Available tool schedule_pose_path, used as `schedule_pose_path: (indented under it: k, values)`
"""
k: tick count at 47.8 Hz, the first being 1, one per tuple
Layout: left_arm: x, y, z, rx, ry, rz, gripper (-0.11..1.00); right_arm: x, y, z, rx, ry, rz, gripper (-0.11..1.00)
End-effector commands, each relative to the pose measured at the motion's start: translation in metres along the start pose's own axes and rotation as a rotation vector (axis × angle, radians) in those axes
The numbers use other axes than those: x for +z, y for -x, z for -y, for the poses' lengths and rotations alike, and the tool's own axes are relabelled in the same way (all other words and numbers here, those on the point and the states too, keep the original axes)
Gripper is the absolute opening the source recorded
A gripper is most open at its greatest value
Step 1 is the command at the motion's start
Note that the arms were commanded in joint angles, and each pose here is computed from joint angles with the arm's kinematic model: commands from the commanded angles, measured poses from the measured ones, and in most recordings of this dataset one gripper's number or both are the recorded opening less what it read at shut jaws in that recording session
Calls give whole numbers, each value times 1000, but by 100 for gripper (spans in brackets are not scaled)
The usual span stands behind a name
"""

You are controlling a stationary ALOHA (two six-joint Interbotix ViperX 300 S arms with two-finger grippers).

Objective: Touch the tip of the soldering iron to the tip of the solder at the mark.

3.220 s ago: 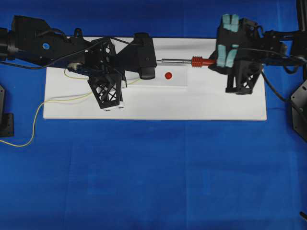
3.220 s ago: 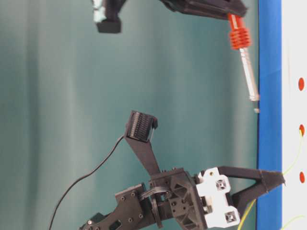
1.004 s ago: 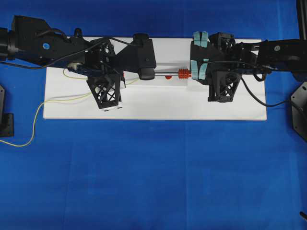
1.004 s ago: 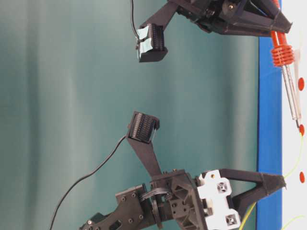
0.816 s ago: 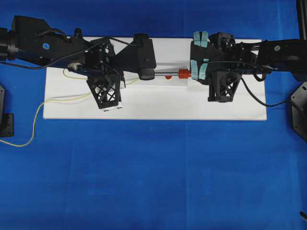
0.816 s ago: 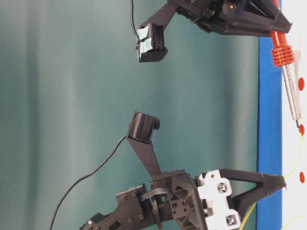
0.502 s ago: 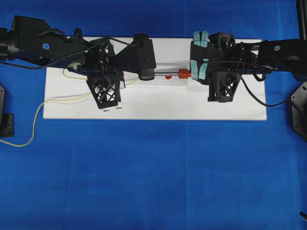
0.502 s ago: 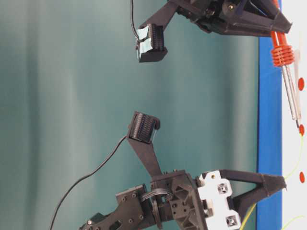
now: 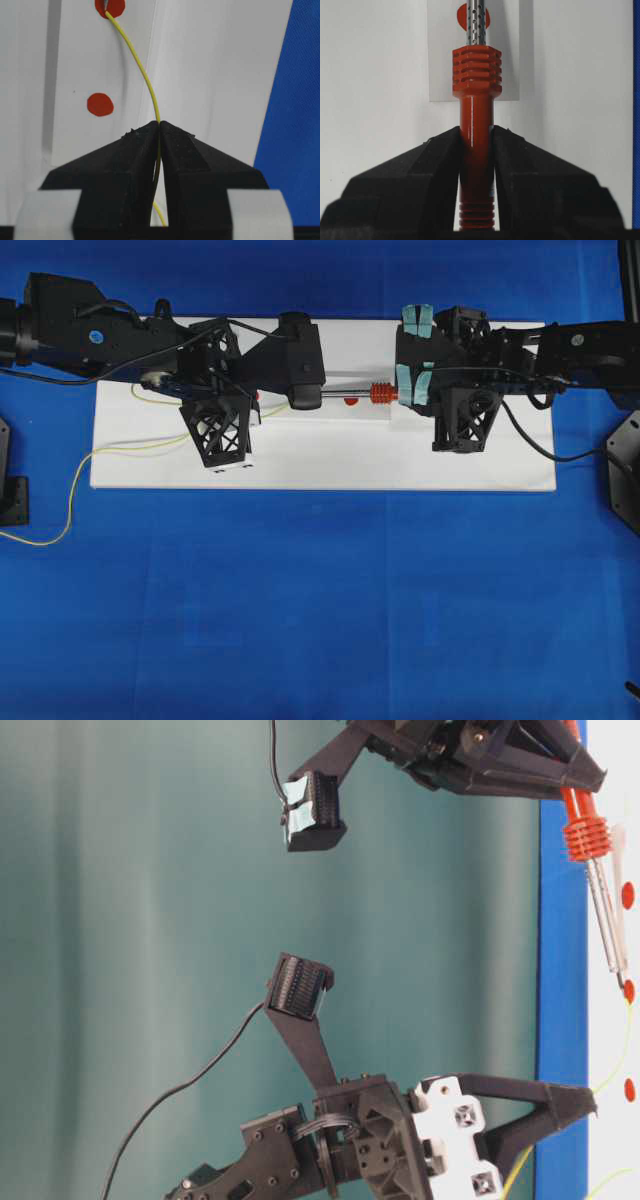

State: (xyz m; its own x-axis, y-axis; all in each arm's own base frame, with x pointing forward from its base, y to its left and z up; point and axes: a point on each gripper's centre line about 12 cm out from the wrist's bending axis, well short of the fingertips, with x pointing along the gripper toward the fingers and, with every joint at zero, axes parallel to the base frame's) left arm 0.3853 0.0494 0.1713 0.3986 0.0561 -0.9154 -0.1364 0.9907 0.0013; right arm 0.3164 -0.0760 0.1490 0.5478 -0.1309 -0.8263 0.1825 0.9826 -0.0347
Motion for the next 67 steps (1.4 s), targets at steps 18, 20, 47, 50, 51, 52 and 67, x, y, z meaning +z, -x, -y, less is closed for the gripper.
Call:
schedule_pose_path:
  k: [18,20,47,50,51,52,67]
  values:
    - [12,10,1,0,1,43,2,11,5,1,-3,1,35,6]
    - [12,11,1,0,1,45,2,11,4,1,-3,1,34,6]
    - [-11,79,5,-8,0,152,2,10,5,1,-3,3,34,6]
    - [-18,83,4,-9,6,158,2,10,5,1,-3,3,34,6]
    - [-20,84,4,-9,8,159,2,10,4,1,-3,3,32,6]
    - [-22,86,4,-9,8,166,2,10,5,1,-3,3,34,6]
    - [-29,88,4,-10,3,184,2,13,8,1,-4,3,46,6]
